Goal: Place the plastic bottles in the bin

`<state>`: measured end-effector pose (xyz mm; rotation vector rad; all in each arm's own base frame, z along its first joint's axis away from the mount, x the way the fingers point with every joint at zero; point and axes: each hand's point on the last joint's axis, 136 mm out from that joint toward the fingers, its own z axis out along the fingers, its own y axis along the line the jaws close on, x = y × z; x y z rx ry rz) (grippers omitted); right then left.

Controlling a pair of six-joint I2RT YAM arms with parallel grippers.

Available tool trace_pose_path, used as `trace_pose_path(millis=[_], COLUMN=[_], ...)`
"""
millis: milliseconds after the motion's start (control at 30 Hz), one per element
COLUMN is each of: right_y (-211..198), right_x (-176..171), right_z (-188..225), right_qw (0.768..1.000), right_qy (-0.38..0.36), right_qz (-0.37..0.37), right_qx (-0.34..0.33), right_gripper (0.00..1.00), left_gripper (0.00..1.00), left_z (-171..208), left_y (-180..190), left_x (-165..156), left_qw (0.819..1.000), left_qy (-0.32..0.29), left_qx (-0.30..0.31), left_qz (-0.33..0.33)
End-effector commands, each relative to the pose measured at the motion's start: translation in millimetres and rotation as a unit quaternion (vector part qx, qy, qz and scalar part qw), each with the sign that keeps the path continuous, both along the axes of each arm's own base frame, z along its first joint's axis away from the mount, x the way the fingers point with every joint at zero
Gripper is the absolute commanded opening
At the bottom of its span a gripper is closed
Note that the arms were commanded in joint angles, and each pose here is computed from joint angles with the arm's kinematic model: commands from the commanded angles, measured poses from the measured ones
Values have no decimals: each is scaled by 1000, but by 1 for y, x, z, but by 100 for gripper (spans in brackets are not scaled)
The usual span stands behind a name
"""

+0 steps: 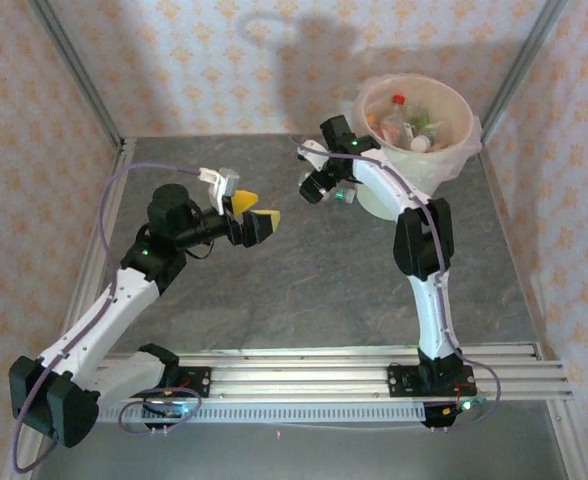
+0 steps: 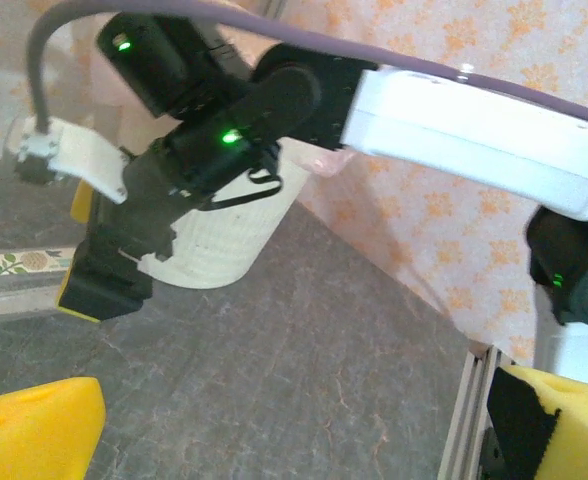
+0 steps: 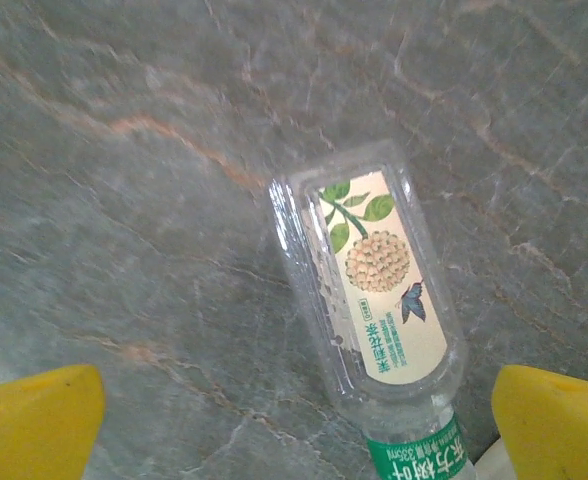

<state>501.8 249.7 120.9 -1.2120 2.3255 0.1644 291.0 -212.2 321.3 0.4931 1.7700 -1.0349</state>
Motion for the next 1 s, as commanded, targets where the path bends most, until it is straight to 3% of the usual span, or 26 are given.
trace_pose_path(millis=[0, 233, 367, 533, 733, 967], right_y=[-11, 0, 1, 1, 2, 14], right_x=[10, 24, 12, -10, -13, -19], right_z=[-21, -51, -59, -60, -47, -12], right_qw=[998, 997, 996, 992, 994, 998], right_qy=[3, 30, 53, 90, 78, 59], right_qz=[14, 11, 31, 60, 48, 35], right_qx=[-64, -70, -70, -68, -53, 4], right_gripper=[99, 99, 100, 94, 65, 47], left_gripper=[100, 100, 100, 100, 100, 100], left_z=[-7, 6, 8, 10, 5, 0], left_y=[0, -9, -9, -7, -6, -8], left_x=[-12, -30, -41, -53, -53, -47], left_qw=[1000, 997, 996, 994, 993, 994], left_qy=[0, -8, -17, -42, -55, -42], left_qx=[13, -8, -6, 6, 17, 20], left_qz=[-21, -73, -92, -102, -102, -99])
